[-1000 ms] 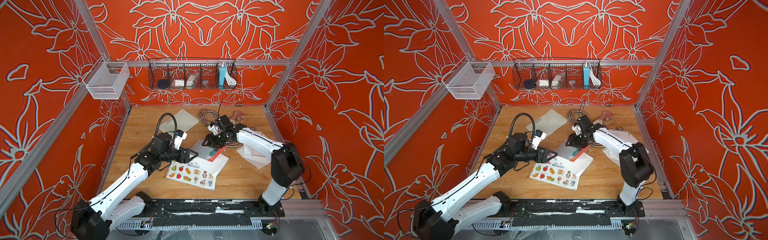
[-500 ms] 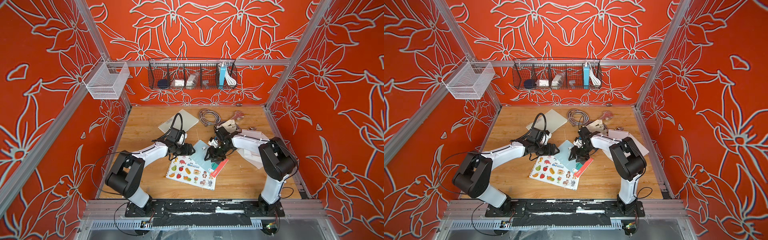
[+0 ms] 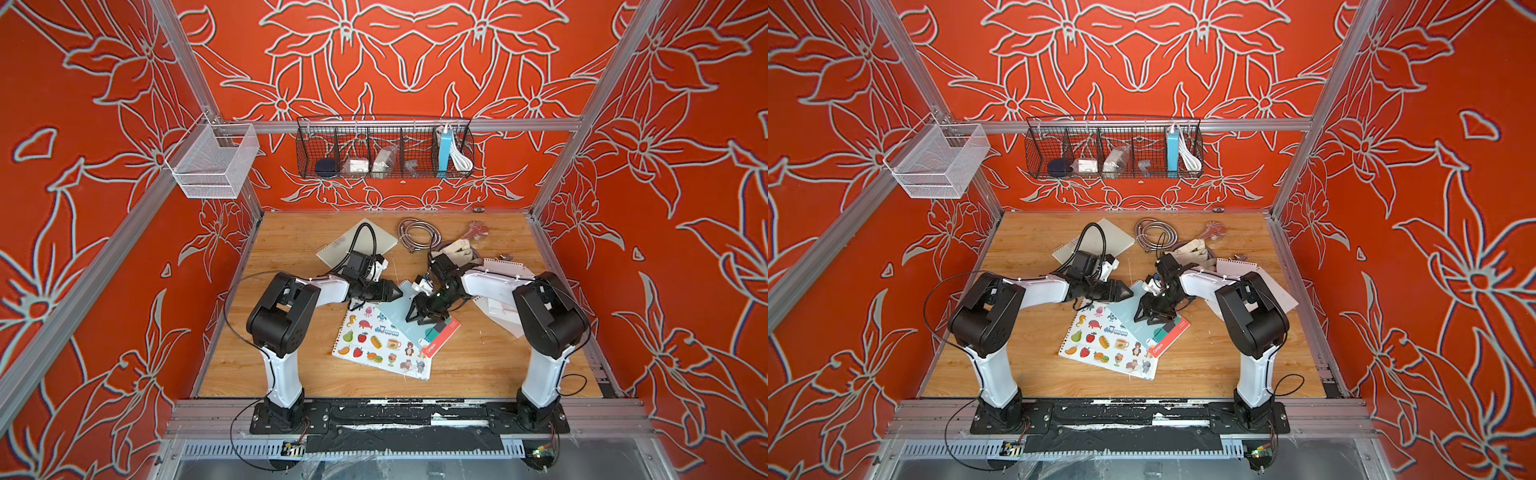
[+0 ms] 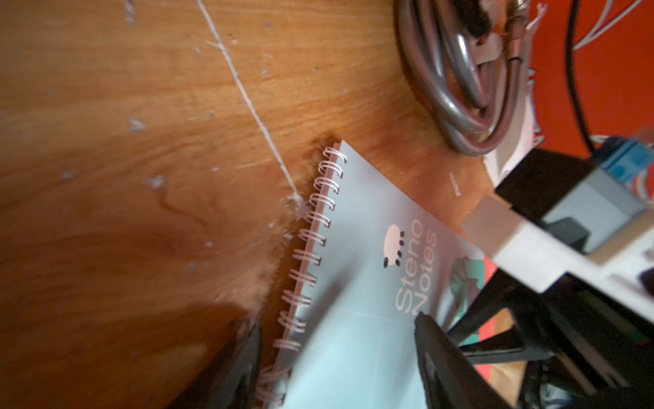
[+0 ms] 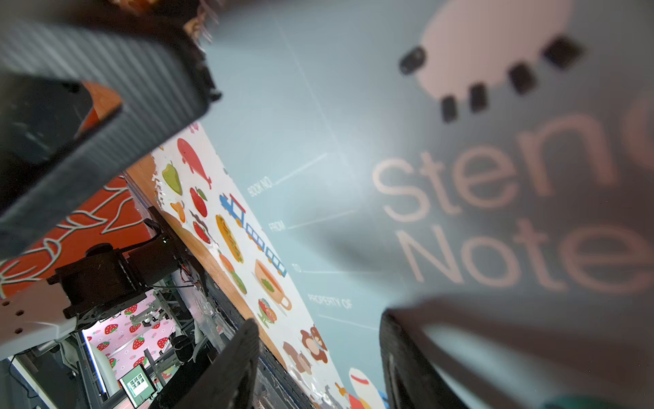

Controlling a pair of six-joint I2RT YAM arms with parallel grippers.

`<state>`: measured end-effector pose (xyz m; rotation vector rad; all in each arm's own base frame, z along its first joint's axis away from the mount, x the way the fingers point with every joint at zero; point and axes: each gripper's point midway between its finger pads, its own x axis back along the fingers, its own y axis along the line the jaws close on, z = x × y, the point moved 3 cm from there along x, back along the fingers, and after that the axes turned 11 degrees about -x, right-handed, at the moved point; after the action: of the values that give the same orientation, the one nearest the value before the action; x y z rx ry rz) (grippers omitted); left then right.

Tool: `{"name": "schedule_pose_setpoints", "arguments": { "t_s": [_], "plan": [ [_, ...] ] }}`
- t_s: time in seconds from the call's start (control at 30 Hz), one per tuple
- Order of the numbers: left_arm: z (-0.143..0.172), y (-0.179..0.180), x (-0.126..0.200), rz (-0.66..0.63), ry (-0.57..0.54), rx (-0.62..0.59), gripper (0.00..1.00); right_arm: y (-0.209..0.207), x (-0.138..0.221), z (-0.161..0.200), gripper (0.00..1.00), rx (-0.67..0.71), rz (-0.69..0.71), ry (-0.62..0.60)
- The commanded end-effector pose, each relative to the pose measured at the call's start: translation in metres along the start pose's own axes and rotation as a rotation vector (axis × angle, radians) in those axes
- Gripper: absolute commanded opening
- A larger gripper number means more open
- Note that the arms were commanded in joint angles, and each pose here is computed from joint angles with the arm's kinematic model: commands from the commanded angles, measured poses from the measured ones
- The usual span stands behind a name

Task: Tear off pages from different notebooks
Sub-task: Pick up the notebook at the notebook.

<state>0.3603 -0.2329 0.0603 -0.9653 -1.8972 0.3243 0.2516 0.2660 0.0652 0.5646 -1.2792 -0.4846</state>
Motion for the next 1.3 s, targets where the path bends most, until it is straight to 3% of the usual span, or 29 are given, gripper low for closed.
{"name": "schedule_pose_setpoints", "arguments": {
  "t_s": [0.0, 0.07, 0.17, 0.33, 0.47, 0.6, 0.73, 0.8, 0.93, 1.13, 1.27],
  "plan": [
    [0.04, -0.011, -0.018, 0.176, 0.161, 0.14, 0.53, -0.032, -0.014, 0.005, 0.58, -0.041, 0.124, 0.037],
    [0.039, -0.013, -0.022, 0.206, 0.171, 0.157, 0.31, -0.033, -0.014, 0.005, 0.58, -0.041, 0.132, 0.036],
    [0.037, -0.015, -0.024, 0.242, 0.18, 0.174, 0.25, -0.033, -0.013, 0.004, 0.59, -0.038, 0.132, 0.033],
    [0.04, -0.015, -0.024, 0.248, 0.196, 0.191, 0.37, -0.033, -0.014, 0.001, 0.59, -0.037, 0.136, 0.032],
    [0.048, -0.009, -0.025, 0.208, 0.21, 0.199, 0.38, -0.03, -0.011, -0.004, 0.59, -0.019, 0.135, 0.002],
    [0.053, 0.0, -0.025, 0.136, 0.212, 0.201, 0.41, -0.018, 0.026, -0.006, 0.61, 0.021, 0.161, -0.148],
    [0.051, 0.005, -0.018, 0.054, 0.197, 0.186, 0.42, -0.039, 0.065, 0.015, 0.7, -0.085, 0.203, -0.242],
    [0.048, 0.001, -0.014, 0.038, 0.187, 0.17, 0.42, -0.061, 0.077, 0.032, 0.74, -0.18, 0.217, -0.234],
    [0.047, -0.007, -0.006, 0.018, 0.176, 0.143, 0.42, -0.092, 0.083, 0.068, 0.8, -0.368, 0.095, -0.207],
    [0.047, -0.011, -0.002, 0.006, 0.178, 0.141, 0.42, -0.109, 0.061, 0.095, 0.83, -0.462, -0.007, -0.125],
    [0.051, -0.016, -0.002, 0.009, 0.189, 0.137, 0.42, -0.107, 0.042, 0.091, 0.82, -0.474, -0.137, -0.088]
  ]
}}
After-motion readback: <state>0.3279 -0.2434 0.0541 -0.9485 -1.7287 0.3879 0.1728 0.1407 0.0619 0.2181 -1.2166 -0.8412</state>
